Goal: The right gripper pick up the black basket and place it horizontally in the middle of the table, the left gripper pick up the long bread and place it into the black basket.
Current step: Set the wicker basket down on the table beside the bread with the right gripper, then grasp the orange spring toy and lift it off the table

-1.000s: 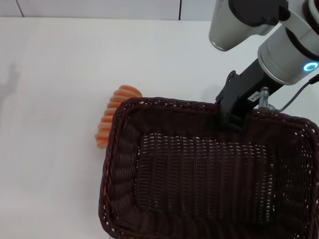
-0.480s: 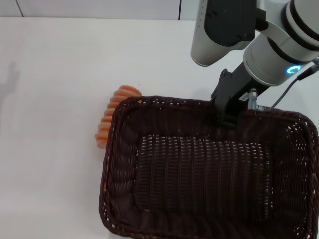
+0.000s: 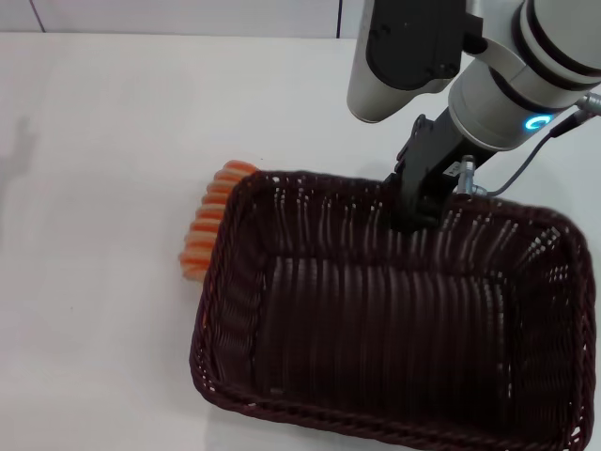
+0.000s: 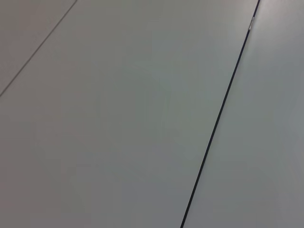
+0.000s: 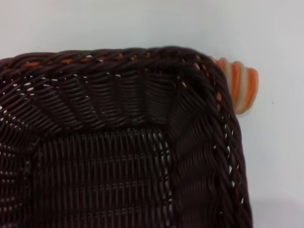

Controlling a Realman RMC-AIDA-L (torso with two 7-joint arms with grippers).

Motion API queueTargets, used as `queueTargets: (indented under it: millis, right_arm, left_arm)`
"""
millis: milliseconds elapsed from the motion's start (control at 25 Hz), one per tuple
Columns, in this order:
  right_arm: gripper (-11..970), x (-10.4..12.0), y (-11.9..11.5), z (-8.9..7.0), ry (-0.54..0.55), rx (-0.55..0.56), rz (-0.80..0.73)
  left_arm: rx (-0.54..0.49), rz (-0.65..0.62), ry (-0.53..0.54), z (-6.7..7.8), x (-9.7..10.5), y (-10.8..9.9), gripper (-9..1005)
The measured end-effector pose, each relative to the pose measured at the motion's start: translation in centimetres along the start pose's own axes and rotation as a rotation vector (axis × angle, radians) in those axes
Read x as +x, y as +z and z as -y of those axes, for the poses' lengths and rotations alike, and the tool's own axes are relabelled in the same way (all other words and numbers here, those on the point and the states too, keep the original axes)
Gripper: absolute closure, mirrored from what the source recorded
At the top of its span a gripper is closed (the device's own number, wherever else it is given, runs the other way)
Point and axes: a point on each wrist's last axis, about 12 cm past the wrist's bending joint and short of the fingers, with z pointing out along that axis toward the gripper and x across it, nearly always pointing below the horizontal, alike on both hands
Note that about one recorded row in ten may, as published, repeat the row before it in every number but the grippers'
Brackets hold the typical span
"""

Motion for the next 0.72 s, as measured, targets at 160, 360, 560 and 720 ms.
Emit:
queueTargets:
  millis: [160, 360, 560, 720]
  right_arm:
    - [599, -0.2, 0.1, 0.1, -0.003, 0.003, 0.002]
    - [573, -0.8, -0.2, 1.0, 0.016, 0.114, 0.064]
    - [574, -1.1, -1.2, 3.1, 0.089, 0.316, 0.232]
    - [574, -0.7, -1.8, 4.6, 0.141, 0.462, 0.38]
  left_arm:
    - [-0.002, 0.001, -0.004, 0.0, 0.0, 0.0, 133]
    - [-0.004, 0.003, -0.005, -0.1, -0.1, -0.1, 132]
    - [-0.005, 0.005, -0.023, -0.1, -0.2, -0.2, 132]
    - [-0.001, 0.003, -0.042, -0.2, -0.2, -0.1, 132]
